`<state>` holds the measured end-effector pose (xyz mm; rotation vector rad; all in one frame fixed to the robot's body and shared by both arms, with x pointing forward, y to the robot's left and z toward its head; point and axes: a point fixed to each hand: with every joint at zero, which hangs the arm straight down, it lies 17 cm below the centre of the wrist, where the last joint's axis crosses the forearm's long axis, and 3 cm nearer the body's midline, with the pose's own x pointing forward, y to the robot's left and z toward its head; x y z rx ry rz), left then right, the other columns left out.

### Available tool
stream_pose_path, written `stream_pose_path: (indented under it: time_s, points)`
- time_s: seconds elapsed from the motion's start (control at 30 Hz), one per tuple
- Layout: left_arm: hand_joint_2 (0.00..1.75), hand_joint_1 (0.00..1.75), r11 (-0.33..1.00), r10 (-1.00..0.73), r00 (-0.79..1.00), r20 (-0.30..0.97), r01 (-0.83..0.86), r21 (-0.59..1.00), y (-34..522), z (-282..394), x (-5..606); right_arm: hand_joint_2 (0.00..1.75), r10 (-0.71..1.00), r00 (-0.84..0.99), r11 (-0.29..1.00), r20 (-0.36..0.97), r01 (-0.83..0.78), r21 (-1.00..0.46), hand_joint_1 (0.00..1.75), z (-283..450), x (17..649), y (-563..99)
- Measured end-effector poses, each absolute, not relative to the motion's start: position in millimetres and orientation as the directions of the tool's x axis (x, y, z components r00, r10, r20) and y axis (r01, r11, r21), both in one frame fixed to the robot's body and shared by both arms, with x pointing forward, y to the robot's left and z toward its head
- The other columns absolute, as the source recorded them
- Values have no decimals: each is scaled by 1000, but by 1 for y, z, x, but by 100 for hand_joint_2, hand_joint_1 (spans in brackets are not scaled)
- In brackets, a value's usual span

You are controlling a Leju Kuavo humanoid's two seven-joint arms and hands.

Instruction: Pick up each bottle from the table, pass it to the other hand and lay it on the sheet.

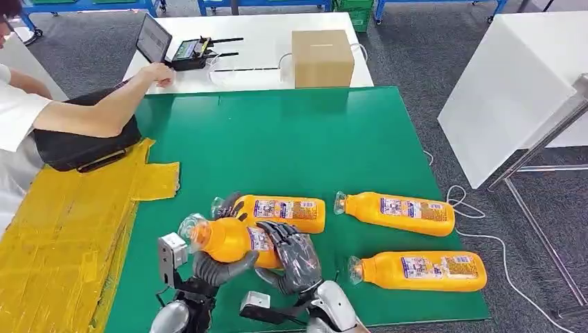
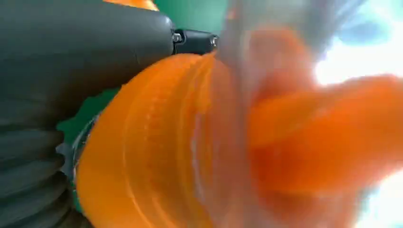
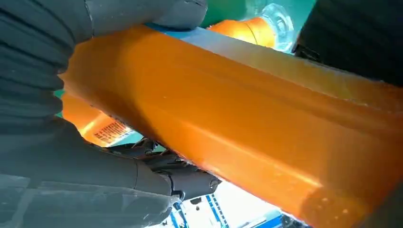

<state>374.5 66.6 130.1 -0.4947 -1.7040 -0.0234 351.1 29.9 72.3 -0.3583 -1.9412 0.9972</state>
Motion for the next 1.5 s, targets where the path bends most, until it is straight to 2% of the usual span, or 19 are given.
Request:
stream_pose_path:
  time_s: [0.03,0.07,0.8,0.83,0.87,1.0,1.1,1.13,1.2,1.3,1.4,1.5]
  points:
    - [175,162,908,304,-109,946,332,-254,67,129,375,175,590,-555,632,587,-135,-763,175,72,351,29]
    - [175,175,913,297,-109,949,325,-248,67,128,376,175,590,-554,633,587,-134,-763,175,72,352,29]
    - [175,175,932,300,-130,945,251,-261,75,126,383,175,589,-544,646,598,-128,-753,175,73,353,25]
    - [175,175,932,305,-133,943,244,-267,76,127,384,175,588,-543,649,600,-125,-750,51,74,353,25]
    - [175,175,933,308,-138,941,237,-270,77,128,384,175,587,-543,653,601,-123,-748,0,76,354,24]
    - [175,175,953,290,-196,937,156,-262,97,141,394,175,535,-517,711,668,-151,-686,0,80,345,23]
    - [175,175,987,157,-306,939,30,-155,131,159,405,175,389,-408,800,826,-295,-523,0,79,335,24]
    - [175,175,997,16,-365,931,-61,-41,146,168,407,0,320,-354,826,879,-349,-441,0,79,333,23]
    - [175,175,966,-228,-430,874,-213,147,167,184,409,0,165,-273,856,948,-439,-275,0,93,329,24]
    - [175,175,822,-561,-466,684,-408,397,189,209,412,0,21,-239,864,971,-484,-138,0,118,327,16]
    - [175,175,619,-783,-455,423,-513,595,191,219,414,0,-61,-249,862,967,-501,-75,0,138,325,5]
    - [175,175,462,-882,-381,278,-572,678,206,217,419,0,-108,-262,868,959,-495,-38,0,152,326,-10]
